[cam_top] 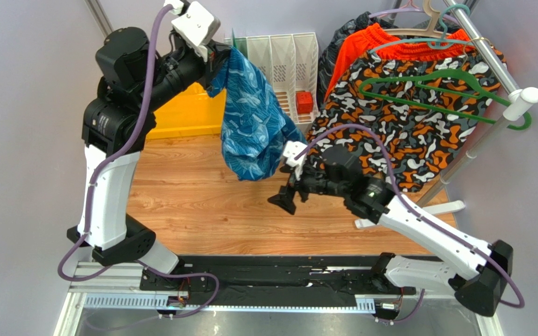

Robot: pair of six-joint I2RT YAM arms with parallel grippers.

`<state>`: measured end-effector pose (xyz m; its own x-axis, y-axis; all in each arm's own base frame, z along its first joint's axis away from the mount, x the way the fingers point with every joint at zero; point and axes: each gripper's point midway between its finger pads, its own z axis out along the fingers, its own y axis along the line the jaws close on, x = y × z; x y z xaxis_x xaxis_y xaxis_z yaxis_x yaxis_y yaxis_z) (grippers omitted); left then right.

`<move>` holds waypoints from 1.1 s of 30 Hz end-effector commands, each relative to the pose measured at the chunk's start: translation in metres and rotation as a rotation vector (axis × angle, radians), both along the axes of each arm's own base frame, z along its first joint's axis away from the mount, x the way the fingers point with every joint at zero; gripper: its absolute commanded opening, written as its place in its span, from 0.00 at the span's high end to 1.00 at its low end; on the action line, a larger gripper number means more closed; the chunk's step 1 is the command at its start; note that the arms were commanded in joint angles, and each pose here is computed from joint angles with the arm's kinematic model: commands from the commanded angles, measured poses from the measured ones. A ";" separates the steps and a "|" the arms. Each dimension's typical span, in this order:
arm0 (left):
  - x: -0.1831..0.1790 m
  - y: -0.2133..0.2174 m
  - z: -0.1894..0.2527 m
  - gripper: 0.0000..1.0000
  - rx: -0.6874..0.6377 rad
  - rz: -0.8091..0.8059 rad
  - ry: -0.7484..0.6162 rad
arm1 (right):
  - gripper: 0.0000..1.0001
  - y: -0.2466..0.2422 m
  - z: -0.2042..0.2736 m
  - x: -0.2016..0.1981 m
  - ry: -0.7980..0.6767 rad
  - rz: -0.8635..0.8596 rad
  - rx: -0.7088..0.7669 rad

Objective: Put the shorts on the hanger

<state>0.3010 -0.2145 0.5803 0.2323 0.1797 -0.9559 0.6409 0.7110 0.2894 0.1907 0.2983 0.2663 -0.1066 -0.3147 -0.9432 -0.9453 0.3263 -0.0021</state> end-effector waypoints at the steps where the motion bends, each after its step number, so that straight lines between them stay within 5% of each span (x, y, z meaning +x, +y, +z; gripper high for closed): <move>1: -0.011 0.011 0.037 1.00 -0.102 0.028 -0.088 | 0.00 0.052 0.036 0.034 -0.139 -0.150 0.188; 6: -0.008 0.009 0.029 1.00 -0.101 0.030 -0.063 | 0.02 0.083 0.035 0.084 -0.054 -0.365 0.209; 8: -0.009 0.010 0.026 1.00 -0.097 0.033 -0.050 | 0.12 0.092 0.021 0.097 -0.047 -0.395 0.171; 9: -0.011 0.011 0.025 1.00 -0.095 0.030 -0.045 | 0.47 0.092 0.036 0.106 -0.052 -0.412 0.195; 11: -0.010 0.012 0.014 1.00 -0.072 0.034 -0.024 | 0.94 0.087 0.031 0.114 -0.026 -0.441 0.159; 12: -0.013 0.019 0.016 1.00 -0.072 0.061 -0.034 | 1.00 0.080 0.038 0.120 -0.015 -0.462 0.174; 17: -0.003 0.037 -0.013 1.00 -0.009 0.158 -0.004 | 1.00 0.040 0.057 0.101 0.017 -0.429 0.189; 22: 0.009 0.052 -0.056 1.00 0.065 0.229 0.060 | 1.00 -0.002 0.110 0.034 -0.066 -0.247 0.258; 28: 0.029 0.067 -0.151 1.00 0.182 0.280 0.277 | 1.00 -0.051 0.169 -0.010 -0.186 -0.199 0.274; 33: 0.008 0.059 -0.228 1.00 0.171 0.160 0.490 | 1.00 -0.075 0.210 -0.005 -0.322 -0.272 0.263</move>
